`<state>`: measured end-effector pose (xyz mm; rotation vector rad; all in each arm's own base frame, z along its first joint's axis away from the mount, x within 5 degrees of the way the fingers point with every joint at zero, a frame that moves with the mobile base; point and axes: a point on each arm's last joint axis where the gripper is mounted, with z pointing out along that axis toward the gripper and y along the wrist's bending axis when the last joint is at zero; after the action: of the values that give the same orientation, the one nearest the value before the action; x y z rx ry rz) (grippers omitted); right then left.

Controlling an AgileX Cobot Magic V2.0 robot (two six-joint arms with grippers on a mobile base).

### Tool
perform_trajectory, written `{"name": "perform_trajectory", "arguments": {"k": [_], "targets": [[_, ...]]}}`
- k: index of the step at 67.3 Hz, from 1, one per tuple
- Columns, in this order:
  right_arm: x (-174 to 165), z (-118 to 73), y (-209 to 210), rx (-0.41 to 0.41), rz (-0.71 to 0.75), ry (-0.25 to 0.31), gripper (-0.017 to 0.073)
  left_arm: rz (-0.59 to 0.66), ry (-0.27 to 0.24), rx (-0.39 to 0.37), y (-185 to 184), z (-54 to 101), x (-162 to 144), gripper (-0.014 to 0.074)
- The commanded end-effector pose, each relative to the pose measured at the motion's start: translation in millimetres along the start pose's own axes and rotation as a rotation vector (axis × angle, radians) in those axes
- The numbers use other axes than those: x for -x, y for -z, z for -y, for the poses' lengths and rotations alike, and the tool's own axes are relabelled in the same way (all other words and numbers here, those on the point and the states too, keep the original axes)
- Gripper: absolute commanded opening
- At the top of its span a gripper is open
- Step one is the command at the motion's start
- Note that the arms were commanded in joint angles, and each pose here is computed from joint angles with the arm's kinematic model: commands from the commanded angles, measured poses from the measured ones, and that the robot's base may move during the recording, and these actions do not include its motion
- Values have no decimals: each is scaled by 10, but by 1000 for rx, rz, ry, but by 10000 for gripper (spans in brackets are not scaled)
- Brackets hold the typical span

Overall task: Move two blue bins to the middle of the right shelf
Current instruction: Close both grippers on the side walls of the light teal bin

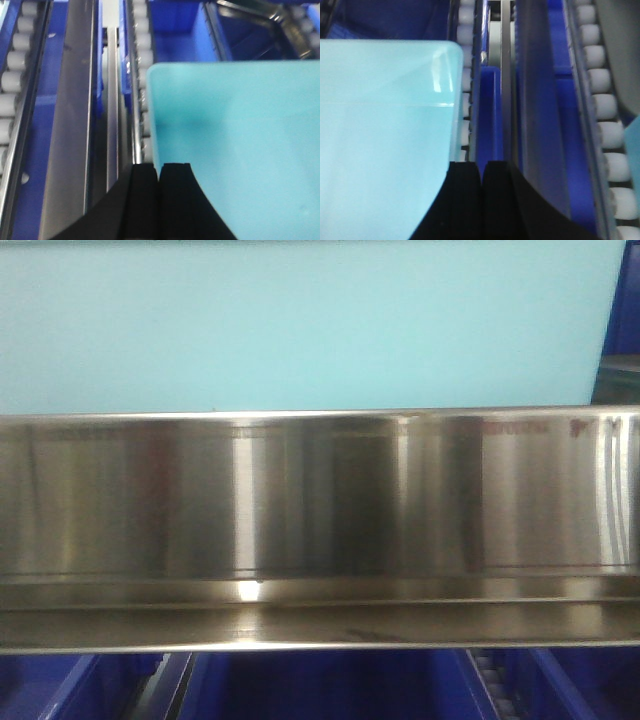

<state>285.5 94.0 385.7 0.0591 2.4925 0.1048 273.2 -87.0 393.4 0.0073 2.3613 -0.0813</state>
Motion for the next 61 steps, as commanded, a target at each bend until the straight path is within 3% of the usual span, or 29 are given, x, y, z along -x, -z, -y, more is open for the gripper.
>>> {"name": "perform_trajectory", "arguments": {"k": [1,8,15,37,43,57,61], "targets": [[42,-34,23,27,29,-5,-20,-13,18,4,15,13,-3,33],[35,-44,15,36,19,-11,164,-15,26,3,15,14,-5,190],[19,-62,-67,34,-15,-14,238,-30,47,8,-35,19,-10,260],[-27,-126,-427,7,-134,-13,235,-245,45,53,-485,86,-159,264],[-41,-138,-518,-2,-162,-7,235,-298,30,35,-558,116,-202,264],[-47,-149,-554,0,-173,-10,227,-316,26,2,-620,160,-217,264],[-52,-146,-553,-2,-179,-10,182,-314,24,5,-620,157,-216,264]]}}
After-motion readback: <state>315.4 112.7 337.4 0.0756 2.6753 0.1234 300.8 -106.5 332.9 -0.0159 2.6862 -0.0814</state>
